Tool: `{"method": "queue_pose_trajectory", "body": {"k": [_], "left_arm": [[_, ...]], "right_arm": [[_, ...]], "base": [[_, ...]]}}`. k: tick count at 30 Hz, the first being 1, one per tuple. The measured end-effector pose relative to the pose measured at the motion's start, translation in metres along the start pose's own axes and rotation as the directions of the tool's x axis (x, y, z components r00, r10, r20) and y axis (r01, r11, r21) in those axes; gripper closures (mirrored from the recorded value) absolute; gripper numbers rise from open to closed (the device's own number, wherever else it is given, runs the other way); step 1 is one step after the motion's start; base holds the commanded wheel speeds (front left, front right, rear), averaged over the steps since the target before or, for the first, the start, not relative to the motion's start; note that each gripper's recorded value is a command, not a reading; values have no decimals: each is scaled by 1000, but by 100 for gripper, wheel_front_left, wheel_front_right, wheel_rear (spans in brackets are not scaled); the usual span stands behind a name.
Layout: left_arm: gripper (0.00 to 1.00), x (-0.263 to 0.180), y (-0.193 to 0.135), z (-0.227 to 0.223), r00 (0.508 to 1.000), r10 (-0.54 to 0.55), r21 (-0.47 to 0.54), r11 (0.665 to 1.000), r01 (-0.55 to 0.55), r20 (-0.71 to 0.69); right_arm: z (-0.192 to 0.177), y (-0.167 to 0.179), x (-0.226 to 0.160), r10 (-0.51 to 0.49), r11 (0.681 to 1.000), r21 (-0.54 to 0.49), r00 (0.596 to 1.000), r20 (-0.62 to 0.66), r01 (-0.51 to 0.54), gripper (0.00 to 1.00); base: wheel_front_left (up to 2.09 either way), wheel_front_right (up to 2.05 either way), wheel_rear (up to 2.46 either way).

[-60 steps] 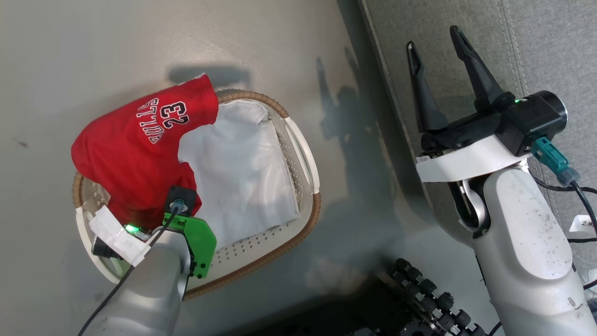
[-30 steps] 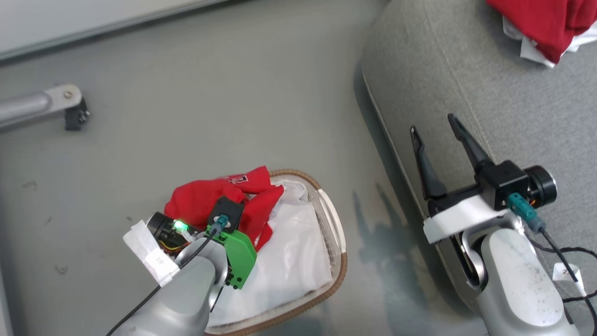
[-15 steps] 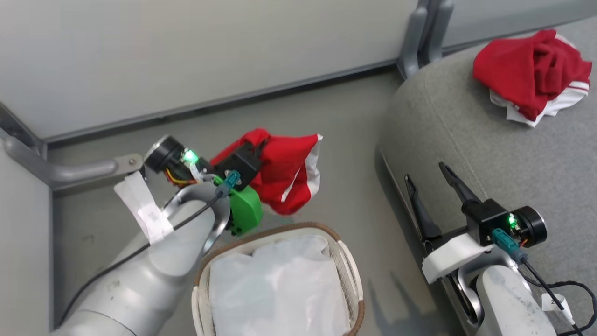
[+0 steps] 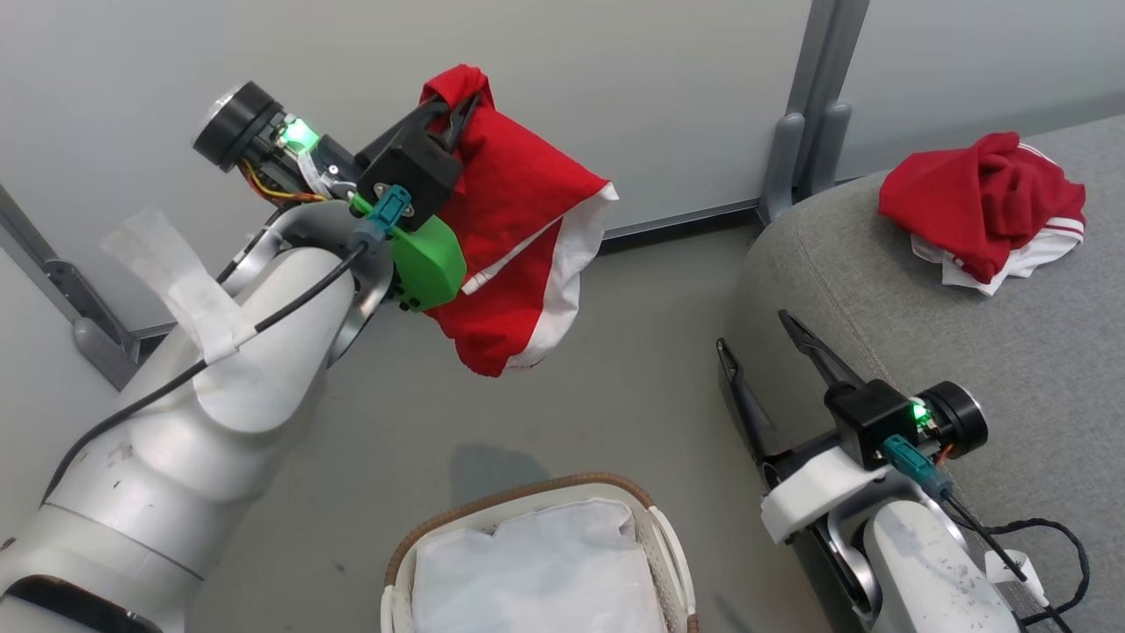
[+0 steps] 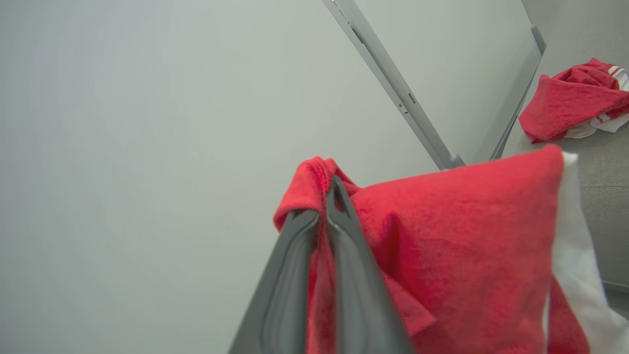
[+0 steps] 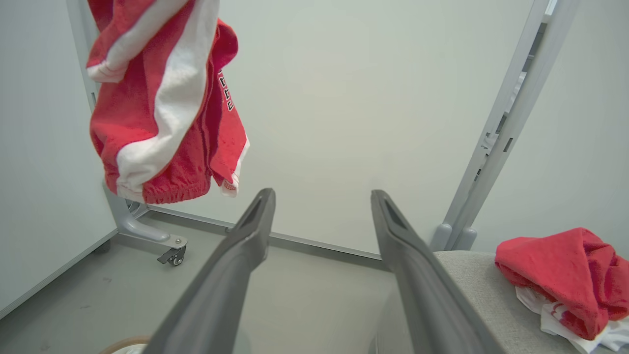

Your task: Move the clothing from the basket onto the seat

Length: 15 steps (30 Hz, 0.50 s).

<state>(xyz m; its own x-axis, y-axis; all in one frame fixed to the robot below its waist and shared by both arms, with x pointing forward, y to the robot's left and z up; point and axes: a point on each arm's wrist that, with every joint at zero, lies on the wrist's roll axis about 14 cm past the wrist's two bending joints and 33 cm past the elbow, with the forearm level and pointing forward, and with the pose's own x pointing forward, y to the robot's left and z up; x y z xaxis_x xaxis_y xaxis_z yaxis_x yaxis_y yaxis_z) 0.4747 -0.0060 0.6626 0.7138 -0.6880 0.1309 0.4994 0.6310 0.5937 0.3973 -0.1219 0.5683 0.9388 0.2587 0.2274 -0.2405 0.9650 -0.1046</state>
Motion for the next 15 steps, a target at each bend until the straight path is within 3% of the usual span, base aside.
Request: {"method": "queue_pose_trajectory", "body": {"k": [15], "left_arm": [[100,-6,6,50,991,8,41,999,-13,131]], "right_arm": [[46,46,28,151,987,28,979,134,-156,0]], "base": [[0,0,0]]}}
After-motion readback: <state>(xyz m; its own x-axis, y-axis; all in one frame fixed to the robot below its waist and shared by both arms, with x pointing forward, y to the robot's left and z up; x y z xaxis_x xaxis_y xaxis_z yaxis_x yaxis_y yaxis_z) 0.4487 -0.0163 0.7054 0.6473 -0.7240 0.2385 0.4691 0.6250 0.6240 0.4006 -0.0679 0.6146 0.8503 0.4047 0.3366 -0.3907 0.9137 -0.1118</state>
